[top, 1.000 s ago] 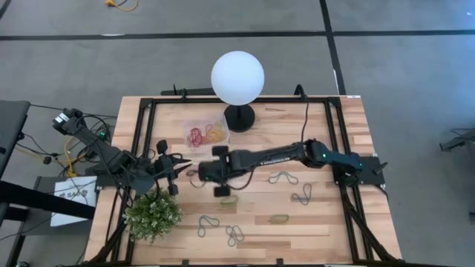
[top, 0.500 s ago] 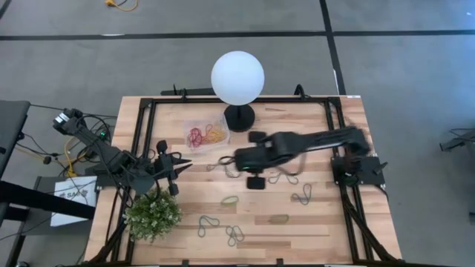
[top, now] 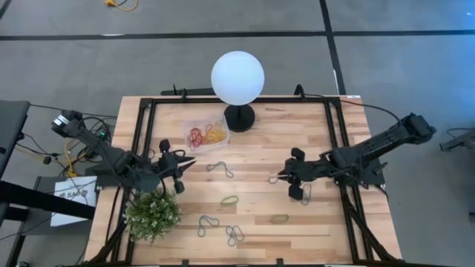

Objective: Pick and place items into bin
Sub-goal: Put the blue rubber band into the transparent bin

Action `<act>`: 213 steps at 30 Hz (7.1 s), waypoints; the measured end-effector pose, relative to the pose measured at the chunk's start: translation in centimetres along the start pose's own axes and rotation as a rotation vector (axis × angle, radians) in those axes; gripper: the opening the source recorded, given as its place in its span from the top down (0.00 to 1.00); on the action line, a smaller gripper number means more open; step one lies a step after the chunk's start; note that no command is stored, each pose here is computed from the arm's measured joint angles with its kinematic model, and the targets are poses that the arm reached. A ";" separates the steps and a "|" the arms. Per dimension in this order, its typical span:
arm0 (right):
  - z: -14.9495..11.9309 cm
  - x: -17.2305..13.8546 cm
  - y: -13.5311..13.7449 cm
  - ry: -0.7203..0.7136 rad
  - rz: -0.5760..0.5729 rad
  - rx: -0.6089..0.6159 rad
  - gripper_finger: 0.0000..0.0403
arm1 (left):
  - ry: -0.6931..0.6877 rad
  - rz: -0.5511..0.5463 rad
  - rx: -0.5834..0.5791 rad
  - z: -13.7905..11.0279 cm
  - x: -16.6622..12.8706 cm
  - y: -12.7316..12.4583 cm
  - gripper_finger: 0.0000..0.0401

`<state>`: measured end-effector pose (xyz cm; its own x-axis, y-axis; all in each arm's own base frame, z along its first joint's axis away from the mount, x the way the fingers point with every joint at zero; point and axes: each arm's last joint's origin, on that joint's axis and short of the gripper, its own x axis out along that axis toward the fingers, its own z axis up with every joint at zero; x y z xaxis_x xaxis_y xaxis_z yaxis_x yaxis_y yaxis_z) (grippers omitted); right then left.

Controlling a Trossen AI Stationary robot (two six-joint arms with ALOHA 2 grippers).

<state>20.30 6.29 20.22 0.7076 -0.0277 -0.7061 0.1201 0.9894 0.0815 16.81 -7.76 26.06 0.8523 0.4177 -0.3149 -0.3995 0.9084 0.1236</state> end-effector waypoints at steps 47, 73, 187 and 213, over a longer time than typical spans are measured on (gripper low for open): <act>-2.6 7.9 -2.5 0.033 -0.268 0.230 0.99 | 0.019 -0.075 0.086 0.2 2.8 -1.1 0.89; 2.5 7.8 -0.9 -0.461 -0.098 0.057 1.00 | -0.037 -0.194 0.093 0.3 13.5 -4.4 0.88; 3.3 7.8 -1.6 -0.513 -0.115 0.074 0.81 | 0.524 0.619 -0.052 -2.1 11.9 8.8 0.97; 3.3 7.8 -1.6 -0.513 -0.114 0.073 0.81 | 0.570 0.631 -0.096 -2.5 12.3 9.9 0.79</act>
<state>27.90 3.98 16.93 0.9346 -0.2191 -0.2803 0.2517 0.9640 0.0858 22.54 6.29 21.03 0.1716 0.7471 -0.6421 -0.7909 0.4931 0.3624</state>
